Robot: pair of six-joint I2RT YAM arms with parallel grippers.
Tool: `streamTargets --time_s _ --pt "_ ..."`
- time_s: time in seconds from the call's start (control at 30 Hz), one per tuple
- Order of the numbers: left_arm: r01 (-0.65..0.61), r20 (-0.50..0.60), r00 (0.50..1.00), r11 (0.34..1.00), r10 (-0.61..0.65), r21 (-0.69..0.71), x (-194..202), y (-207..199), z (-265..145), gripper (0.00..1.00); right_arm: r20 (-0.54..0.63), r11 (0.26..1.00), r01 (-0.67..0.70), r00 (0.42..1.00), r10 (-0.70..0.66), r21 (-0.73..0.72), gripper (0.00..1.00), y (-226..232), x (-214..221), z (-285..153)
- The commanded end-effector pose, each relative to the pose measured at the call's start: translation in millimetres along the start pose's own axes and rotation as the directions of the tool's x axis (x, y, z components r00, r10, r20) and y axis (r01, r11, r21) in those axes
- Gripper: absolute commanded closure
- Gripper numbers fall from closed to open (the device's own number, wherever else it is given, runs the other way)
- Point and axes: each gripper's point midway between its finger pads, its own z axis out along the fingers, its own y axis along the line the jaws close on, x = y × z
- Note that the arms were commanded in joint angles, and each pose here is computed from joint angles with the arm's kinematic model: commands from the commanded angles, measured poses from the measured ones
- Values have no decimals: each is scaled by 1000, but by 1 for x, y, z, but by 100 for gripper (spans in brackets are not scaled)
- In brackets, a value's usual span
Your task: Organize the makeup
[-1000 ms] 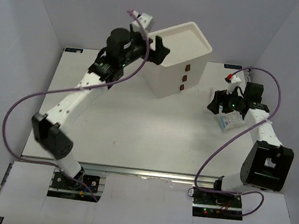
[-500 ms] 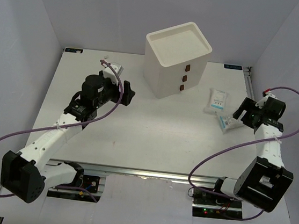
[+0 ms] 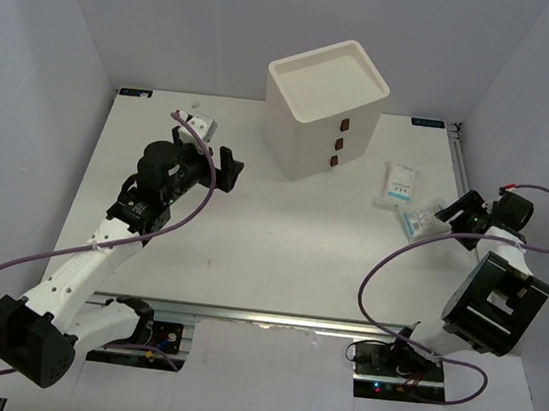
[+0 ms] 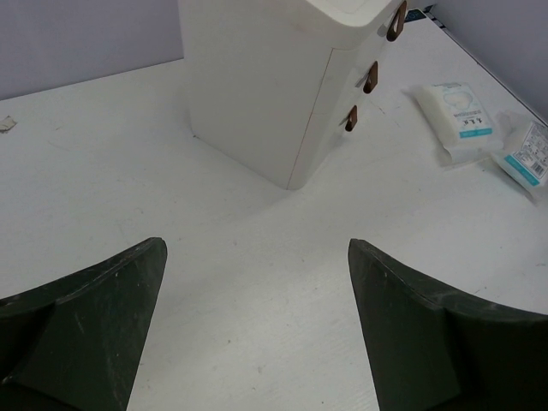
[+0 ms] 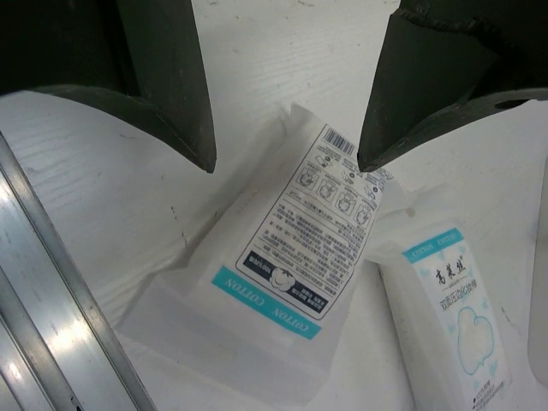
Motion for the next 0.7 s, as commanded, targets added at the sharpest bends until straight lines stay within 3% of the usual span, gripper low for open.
streamTargets --time_s 0.0,0.13,0.37,0.67 --pt "-19 13 1000 1000 19 -18 -3 5 -1 2 10 998 -45 999 45 -48 26 5 -11 23" --pt "-23 11 1000 999 24 -25 -1 6 0 2 -61 998 -67 996 66 -18 27 -6 3 43" --pt "-24 0 1000 1000 24 -20 2 6 2 2 -65 999 -50 997 51 6 29 -10 3 56" --pt "-26 -9 1000 999 26 -20 5 7 3 2 -57 999 -3 998 1 -38 58 -2 1 56"
